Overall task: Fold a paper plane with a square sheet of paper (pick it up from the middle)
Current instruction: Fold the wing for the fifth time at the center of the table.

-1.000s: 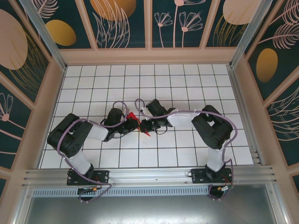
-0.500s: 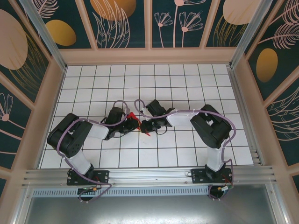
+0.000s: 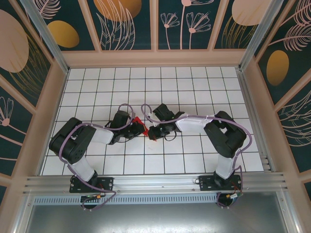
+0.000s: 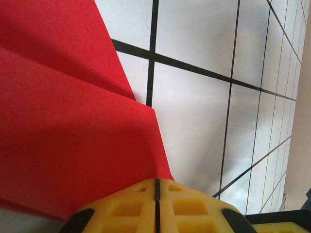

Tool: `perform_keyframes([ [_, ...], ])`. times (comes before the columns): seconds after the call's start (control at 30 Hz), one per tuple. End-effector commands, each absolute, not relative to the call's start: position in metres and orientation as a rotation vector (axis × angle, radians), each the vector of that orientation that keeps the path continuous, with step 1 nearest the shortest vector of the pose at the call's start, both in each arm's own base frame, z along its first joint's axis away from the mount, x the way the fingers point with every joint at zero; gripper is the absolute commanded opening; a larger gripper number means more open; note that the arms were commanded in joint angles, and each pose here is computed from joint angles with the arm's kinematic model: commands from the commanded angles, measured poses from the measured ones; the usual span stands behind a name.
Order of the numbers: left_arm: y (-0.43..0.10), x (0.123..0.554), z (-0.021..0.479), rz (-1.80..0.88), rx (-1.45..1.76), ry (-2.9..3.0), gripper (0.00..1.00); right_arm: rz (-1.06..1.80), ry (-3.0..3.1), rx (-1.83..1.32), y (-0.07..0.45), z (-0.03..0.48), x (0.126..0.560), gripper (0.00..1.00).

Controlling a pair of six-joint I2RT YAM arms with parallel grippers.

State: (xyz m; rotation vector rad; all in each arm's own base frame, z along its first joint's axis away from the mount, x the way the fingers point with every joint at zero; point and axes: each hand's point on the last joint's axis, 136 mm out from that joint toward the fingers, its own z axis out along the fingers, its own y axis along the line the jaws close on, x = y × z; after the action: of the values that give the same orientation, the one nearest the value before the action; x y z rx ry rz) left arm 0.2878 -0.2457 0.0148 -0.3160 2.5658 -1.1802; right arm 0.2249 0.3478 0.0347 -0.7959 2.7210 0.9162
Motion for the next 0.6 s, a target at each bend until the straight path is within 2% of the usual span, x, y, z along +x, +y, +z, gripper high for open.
perform_keyframes([
  [0.0,-0.219,0.282,-0.028,-0.935,-0.391,2.673,0.11,0.829,2.773,-0.809,0.335,0.022,0.219,0.00],
  [0.57,-0.218,0.281,-0.030,-0.921,-0.389,2.678,0.11,0.664,2.859,-0.772,0.309,-0.007,0.218,0.00],
])
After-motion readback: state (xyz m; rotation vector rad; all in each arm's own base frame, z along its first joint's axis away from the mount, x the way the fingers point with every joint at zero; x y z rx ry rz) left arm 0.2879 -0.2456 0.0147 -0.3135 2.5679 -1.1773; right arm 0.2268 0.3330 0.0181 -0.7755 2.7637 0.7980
